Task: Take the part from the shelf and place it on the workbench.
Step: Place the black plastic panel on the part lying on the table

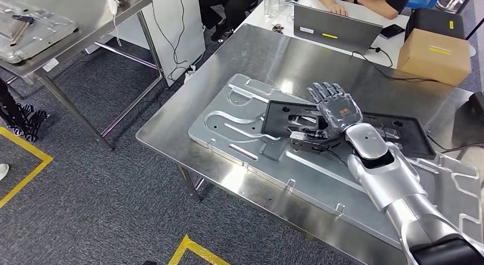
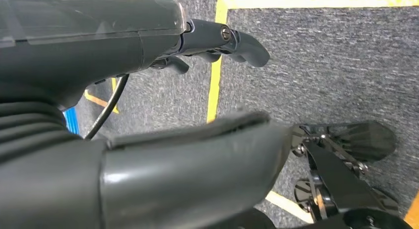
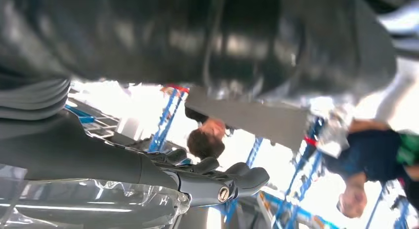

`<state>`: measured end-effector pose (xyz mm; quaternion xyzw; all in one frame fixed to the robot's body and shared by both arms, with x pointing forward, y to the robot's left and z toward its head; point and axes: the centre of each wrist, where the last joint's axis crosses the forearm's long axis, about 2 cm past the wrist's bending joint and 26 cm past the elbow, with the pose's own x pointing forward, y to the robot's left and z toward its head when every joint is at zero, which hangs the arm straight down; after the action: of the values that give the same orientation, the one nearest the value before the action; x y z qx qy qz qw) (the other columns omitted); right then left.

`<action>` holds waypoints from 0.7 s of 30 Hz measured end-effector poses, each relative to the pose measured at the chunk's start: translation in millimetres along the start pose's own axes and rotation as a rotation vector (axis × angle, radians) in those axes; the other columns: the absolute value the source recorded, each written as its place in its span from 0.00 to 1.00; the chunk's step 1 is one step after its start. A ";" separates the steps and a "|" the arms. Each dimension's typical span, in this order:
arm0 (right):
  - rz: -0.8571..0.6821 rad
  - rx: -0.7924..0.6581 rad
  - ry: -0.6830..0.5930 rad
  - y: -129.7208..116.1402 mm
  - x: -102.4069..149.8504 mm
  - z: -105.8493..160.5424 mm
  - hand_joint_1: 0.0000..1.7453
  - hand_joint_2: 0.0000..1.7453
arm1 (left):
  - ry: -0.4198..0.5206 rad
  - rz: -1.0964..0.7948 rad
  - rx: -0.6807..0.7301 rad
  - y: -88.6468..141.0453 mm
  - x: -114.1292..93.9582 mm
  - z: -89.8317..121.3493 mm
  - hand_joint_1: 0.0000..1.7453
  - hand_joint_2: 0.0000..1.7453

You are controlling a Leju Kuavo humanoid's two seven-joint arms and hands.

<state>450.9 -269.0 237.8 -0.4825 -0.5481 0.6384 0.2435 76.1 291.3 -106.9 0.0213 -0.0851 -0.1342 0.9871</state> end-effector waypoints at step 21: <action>-0.022 -0.193 -0.087 -30.5 22.3 16.5 0.00 0.00 | 0.054 0.003 0.004 -0.8 -22.2 0.4 0.00 0.00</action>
<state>420.3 -249.4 257.4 -0.4695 -0.6224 0.6002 0.1787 54.7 296.5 -110.2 0.0269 -0.0590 -0.1319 0.9891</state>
